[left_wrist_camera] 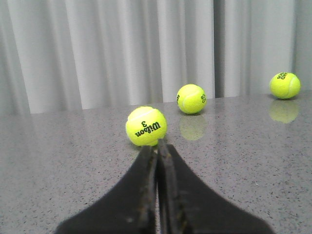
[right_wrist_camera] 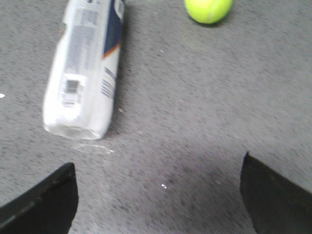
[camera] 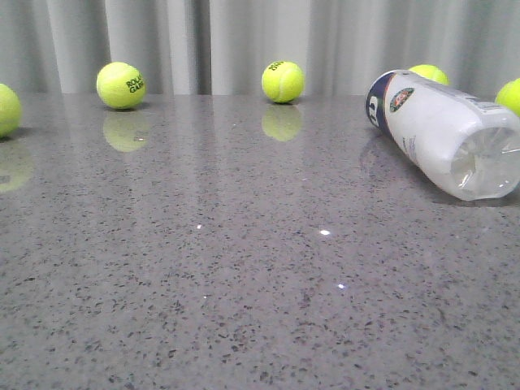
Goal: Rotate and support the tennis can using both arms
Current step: 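Move the right gripper toward the white-and-blue tennis can lying on its side, then grasp the can with the right gripper and lift it toward the table center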
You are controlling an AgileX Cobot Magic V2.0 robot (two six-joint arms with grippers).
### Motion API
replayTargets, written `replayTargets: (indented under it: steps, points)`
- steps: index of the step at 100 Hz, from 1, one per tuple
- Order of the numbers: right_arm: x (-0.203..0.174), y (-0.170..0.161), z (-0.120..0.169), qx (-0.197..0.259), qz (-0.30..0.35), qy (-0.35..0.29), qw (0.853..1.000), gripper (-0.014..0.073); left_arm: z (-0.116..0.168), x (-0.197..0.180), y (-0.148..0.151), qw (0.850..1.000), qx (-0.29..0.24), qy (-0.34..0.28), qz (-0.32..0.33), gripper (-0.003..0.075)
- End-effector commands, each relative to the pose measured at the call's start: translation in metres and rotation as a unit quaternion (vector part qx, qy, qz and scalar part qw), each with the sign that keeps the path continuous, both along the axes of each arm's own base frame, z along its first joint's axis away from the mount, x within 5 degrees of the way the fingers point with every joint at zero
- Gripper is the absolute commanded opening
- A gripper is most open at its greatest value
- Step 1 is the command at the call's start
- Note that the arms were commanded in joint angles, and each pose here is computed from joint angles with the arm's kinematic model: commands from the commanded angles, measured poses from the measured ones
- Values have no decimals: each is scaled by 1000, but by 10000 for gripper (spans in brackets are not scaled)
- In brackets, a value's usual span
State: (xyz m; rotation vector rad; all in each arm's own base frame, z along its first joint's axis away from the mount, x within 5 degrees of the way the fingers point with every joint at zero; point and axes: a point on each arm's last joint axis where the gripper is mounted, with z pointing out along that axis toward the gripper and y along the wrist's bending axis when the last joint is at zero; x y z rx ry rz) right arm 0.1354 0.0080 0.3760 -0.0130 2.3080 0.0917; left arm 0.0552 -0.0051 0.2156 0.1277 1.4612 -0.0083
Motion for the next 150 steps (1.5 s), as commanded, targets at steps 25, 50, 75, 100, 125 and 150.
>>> replayTargets:
  steps: [25, 50, 75, 100, 125, 150]
  points:
    - [99, 16, 12, 43, 62, -16, 997, 642, -7, -2, 0, 999, -8, -35, -3, -21]
    - [162, 43, -2, 35, 104, -1, 994, 642, -7, -2, 0, 999, -8, -35, -3, -21]
    - [208, 52, -44, 33, 102, 41, 993, 642, -7, -2, 0, 999, -8, -35, -3, -21]
    - [225, 55, -78, 33, 101, 95, 990, 638, -7, -2, 0, 999, -8, -35, -3, -21]
    - [222, 55, -79, 33, 106, 115, 987, 327, -7, -2, 0, 999, -8, -35, -3, -21]
    - [220, 60, -57, 25, 136, 125, 982, 205, -7, -2, 0, 999, -8, -35, -3, -21]
